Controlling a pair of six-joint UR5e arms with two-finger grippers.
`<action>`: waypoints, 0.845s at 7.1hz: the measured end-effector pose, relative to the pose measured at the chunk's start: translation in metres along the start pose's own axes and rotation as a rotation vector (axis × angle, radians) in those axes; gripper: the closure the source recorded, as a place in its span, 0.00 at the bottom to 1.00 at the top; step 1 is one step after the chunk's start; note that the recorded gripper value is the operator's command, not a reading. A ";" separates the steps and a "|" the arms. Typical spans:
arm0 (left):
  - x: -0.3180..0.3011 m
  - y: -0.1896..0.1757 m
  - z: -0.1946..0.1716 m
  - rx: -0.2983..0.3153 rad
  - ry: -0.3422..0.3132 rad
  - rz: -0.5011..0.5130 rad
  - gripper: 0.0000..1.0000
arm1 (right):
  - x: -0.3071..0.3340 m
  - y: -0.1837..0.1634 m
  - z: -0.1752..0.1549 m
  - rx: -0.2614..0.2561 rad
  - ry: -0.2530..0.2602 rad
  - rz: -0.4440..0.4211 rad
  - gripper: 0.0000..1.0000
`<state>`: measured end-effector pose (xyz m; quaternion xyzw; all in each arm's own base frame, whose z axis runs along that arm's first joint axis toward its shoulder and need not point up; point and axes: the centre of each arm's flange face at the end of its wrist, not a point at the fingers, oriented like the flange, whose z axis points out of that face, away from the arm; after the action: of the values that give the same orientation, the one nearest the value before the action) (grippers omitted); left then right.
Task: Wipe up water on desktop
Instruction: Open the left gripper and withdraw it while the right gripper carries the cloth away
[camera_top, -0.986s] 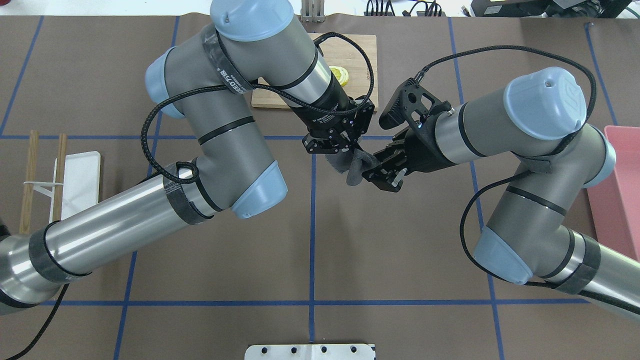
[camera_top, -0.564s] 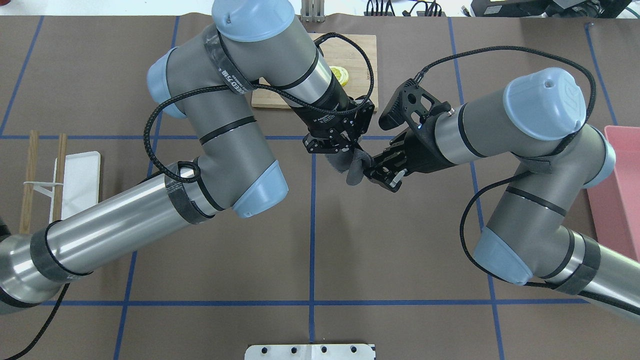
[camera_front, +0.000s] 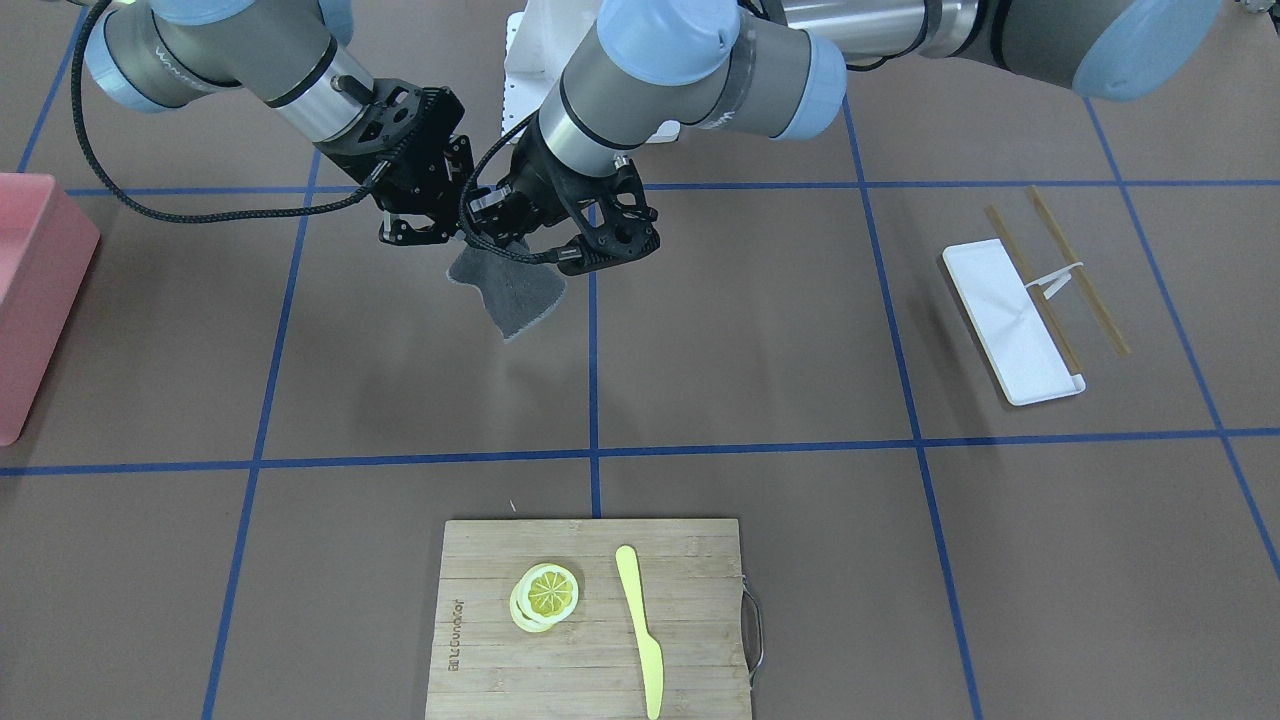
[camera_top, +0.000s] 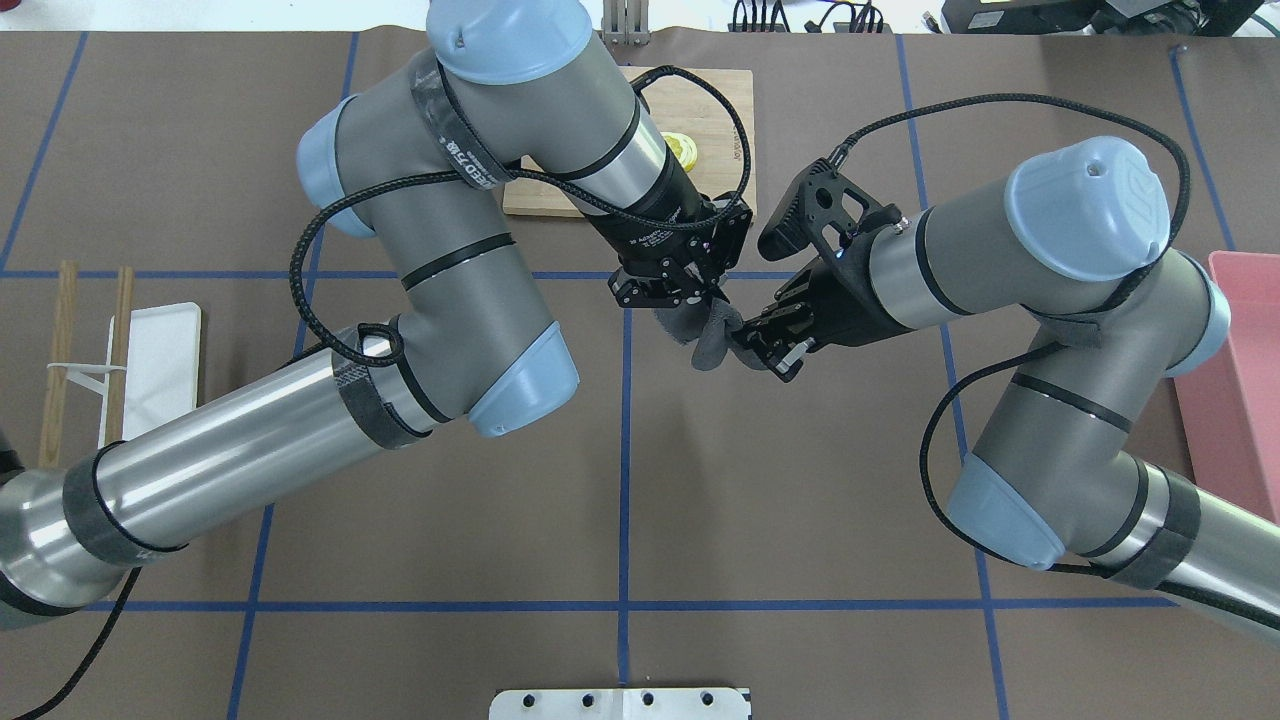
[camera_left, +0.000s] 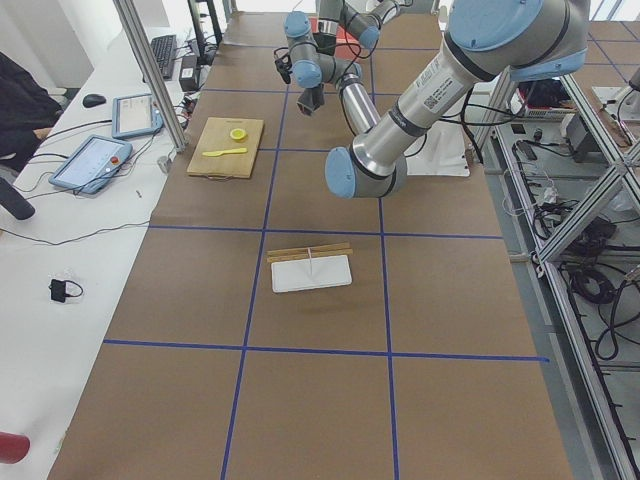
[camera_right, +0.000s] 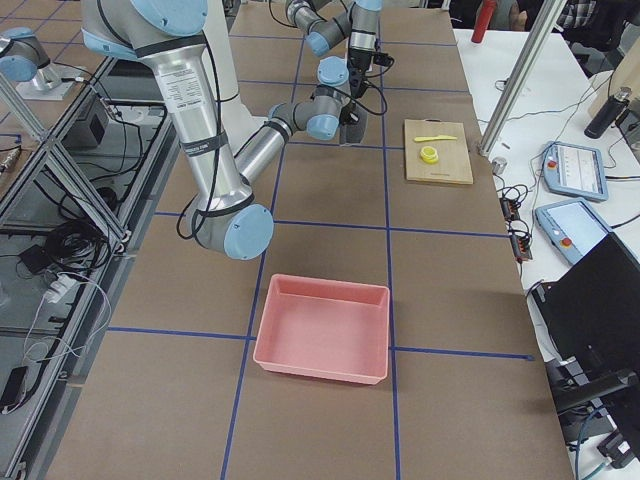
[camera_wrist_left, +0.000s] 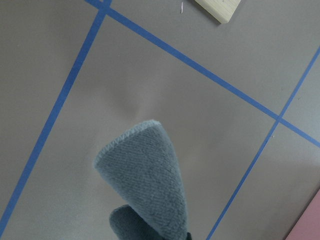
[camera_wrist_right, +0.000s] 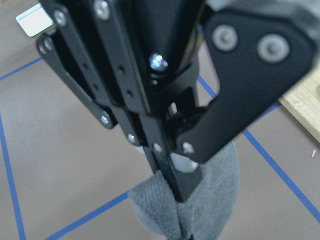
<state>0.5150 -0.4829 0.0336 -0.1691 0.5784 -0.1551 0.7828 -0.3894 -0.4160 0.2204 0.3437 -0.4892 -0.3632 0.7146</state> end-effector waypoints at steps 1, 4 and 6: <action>-0.002 0.001 0.006 -0.005 0.015 0.023 0.03 | -0.001 0.000 0.000 0.000 -0.002 0.025 1.00; 0.001 -0.020 -0.022 0.036 0.053 0.032 0.03 | 0.007 0.016 -0.021 -0.007 -0.007 0.099 1.00; -0.005 -0.060 -0.069 0.115 0.058 -0.017 0.03 | 0.035 0.057 -0.067 -0.041 -0.009 0.160 1.00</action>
<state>0.4448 -0.5399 0.0456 -0.1243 0.5896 -0.1998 0.7727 -0.3066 -0.4088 0.2654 0.2870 -0.5109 -0.3166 0.7459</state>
